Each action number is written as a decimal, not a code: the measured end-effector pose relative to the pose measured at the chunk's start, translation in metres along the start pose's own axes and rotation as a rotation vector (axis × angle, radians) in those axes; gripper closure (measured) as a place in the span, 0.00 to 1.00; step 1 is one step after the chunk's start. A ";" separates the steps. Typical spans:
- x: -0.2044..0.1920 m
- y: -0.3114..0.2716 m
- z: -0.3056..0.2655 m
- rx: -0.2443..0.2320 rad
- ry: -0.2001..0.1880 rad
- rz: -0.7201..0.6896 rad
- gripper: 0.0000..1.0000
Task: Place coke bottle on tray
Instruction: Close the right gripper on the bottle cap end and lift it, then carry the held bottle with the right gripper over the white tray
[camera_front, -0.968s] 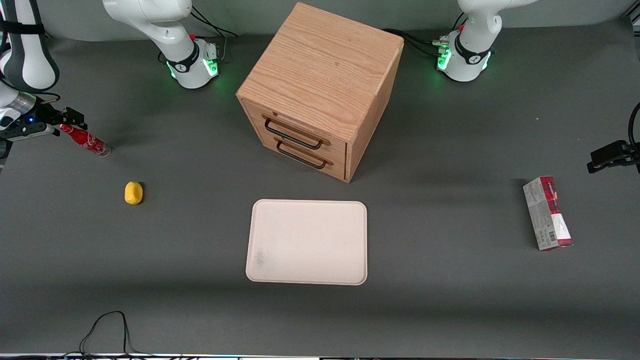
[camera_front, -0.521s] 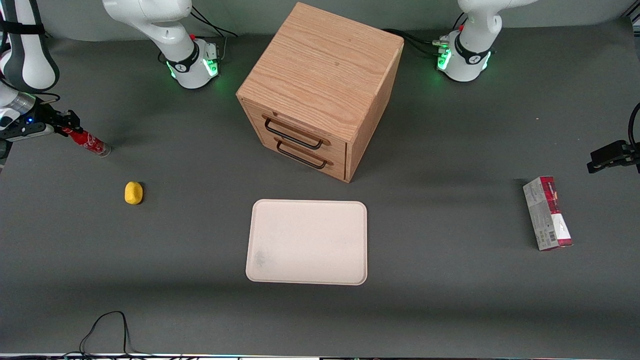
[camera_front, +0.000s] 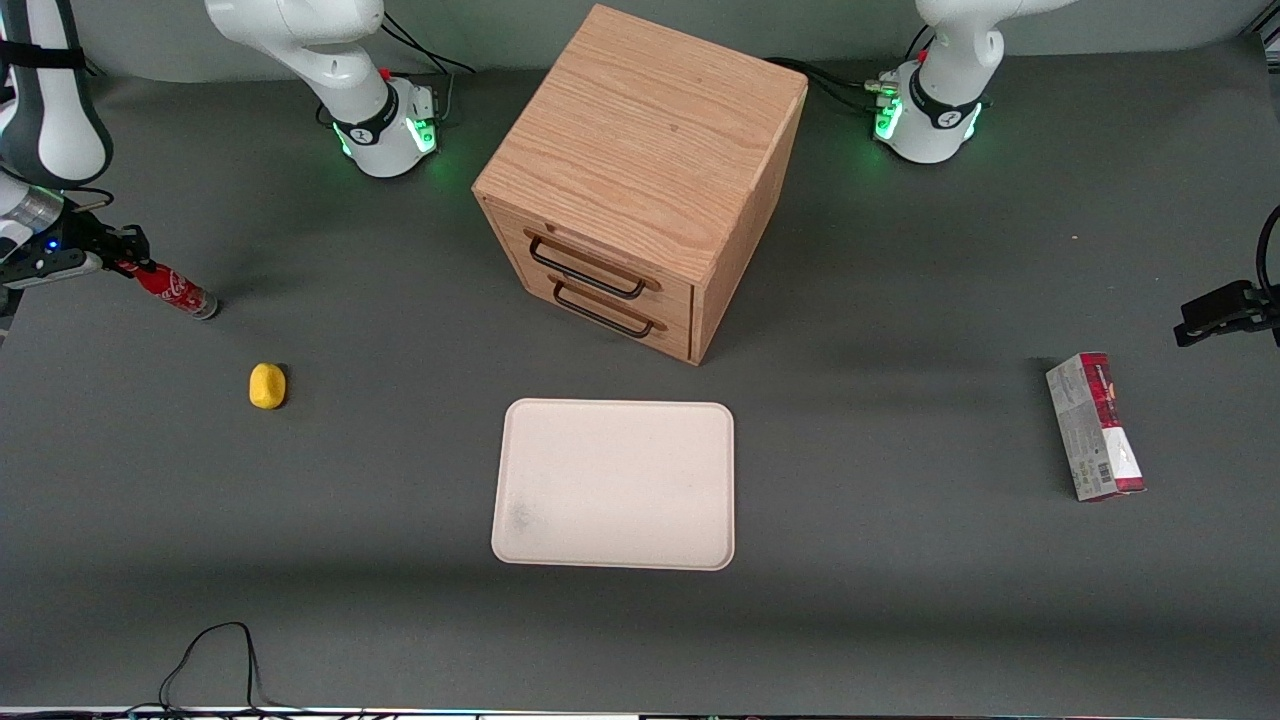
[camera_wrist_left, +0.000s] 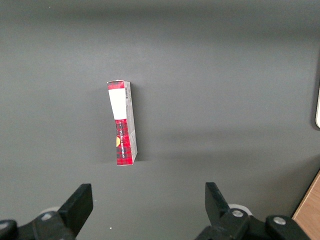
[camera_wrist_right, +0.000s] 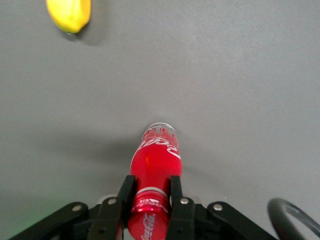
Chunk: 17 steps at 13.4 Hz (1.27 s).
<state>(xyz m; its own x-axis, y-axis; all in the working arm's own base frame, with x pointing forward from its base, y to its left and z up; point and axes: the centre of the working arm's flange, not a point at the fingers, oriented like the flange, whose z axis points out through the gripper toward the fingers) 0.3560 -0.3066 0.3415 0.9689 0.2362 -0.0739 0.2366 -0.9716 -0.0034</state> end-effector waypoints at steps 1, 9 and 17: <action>0.010 0.002 -0.021 0.010 -0.020 -0.012 0.67; 0.040 0.005 -0.259 -0.014 -0.010 -0.014 0.67; 0.159 -0.122 -0.336 -0.064 0.033 -0.164 0.67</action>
<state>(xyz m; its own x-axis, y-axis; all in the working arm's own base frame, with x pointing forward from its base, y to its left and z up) 0.5054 -0.1454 0.6650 0.9185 0.3929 -0.0449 0.3949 -0.9173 0.0509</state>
